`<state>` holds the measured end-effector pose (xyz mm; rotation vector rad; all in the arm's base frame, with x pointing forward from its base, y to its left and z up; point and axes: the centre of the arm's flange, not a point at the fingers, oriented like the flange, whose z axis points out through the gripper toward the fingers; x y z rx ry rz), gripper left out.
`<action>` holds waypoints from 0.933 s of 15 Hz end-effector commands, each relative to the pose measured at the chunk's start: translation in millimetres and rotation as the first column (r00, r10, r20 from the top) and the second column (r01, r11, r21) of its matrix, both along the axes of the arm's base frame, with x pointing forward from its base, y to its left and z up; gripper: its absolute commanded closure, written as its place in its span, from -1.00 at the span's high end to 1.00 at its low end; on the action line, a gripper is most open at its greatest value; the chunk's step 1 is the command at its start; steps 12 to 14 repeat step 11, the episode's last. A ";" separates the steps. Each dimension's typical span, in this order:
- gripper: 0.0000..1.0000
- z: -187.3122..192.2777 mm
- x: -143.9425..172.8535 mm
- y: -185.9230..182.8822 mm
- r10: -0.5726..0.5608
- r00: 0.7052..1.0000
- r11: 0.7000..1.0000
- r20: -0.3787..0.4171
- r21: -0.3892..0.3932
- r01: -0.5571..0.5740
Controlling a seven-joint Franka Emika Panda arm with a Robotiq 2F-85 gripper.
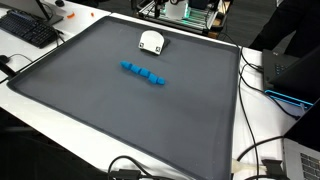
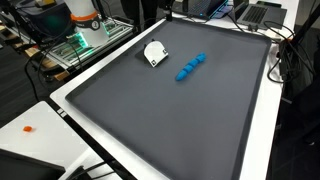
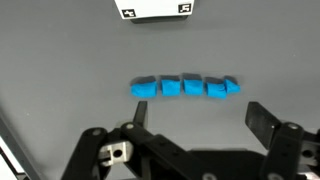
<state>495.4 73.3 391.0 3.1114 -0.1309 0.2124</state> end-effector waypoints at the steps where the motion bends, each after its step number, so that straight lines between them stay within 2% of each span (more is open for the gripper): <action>1: 1.00 -10.2 9.5 13.2 0.086 0.996 0.996 -0.003 0.009 -0.086; 2: 1.00 -2.9 3.1 7.7 0.044 0.999 0.999 -0.001 -0.002 -0.044; 14: 1.00 -3.6 5.2 8.8 0.048 0.999 0.999 -0.002 -0.001 -0.048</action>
